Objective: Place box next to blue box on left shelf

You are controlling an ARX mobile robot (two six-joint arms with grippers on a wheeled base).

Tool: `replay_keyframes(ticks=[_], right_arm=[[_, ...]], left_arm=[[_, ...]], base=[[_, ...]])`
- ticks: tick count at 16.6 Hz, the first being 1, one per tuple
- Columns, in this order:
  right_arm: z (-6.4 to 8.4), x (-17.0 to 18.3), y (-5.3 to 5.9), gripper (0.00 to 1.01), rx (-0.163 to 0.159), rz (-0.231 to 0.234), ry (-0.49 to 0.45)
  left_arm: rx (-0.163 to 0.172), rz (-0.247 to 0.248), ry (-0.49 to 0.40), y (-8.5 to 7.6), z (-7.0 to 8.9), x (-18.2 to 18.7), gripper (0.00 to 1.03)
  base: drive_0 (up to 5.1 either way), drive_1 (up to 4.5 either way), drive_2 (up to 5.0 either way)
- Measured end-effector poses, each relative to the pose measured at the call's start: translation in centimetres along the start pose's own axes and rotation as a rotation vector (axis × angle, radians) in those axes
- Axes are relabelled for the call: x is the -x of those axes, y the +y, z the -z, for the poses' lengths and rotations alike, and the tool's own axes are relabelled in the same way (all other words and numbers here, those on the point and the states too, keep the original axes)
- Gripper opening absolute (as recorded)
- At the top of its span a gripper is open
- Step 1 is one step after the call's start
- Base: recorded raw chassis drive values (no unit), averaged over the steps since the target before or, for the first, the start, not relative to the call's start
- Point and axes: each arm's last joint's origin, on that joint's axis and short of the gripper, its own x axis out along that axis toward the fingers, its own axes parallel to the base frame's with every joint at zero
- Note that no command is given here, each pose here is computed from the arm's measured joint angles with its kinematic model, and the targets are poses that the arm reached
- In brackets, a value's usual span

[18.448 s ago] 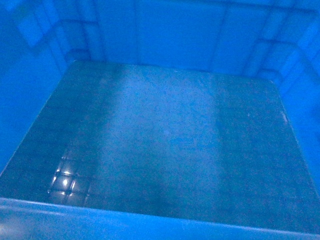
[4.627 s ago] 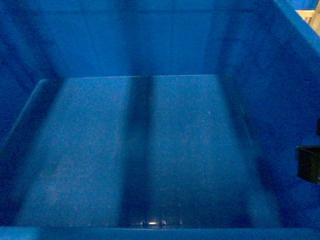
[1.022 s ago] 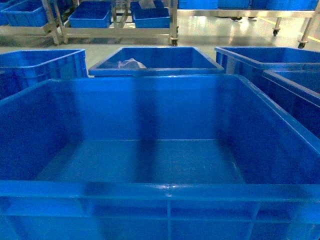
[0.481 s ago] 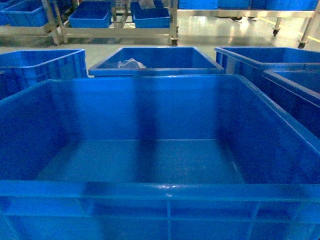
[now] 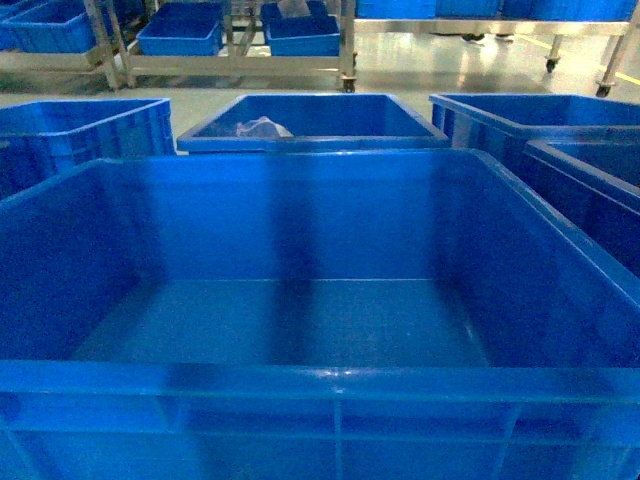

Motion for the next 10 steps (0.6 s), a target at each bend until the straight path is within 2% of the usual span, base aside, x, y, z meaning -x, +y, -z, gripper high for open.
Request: replay_keyframes(ticks=[10], right_arm=[[0.00, 0.00, 0.00, 0.98, 0.000, 0.000, 0.000]], left_arm=[[0.000, 0.000, 0.000, 0.00, 0.00, 0.00, 0.98]], base=[[0.0, 0.00, 0.0]])
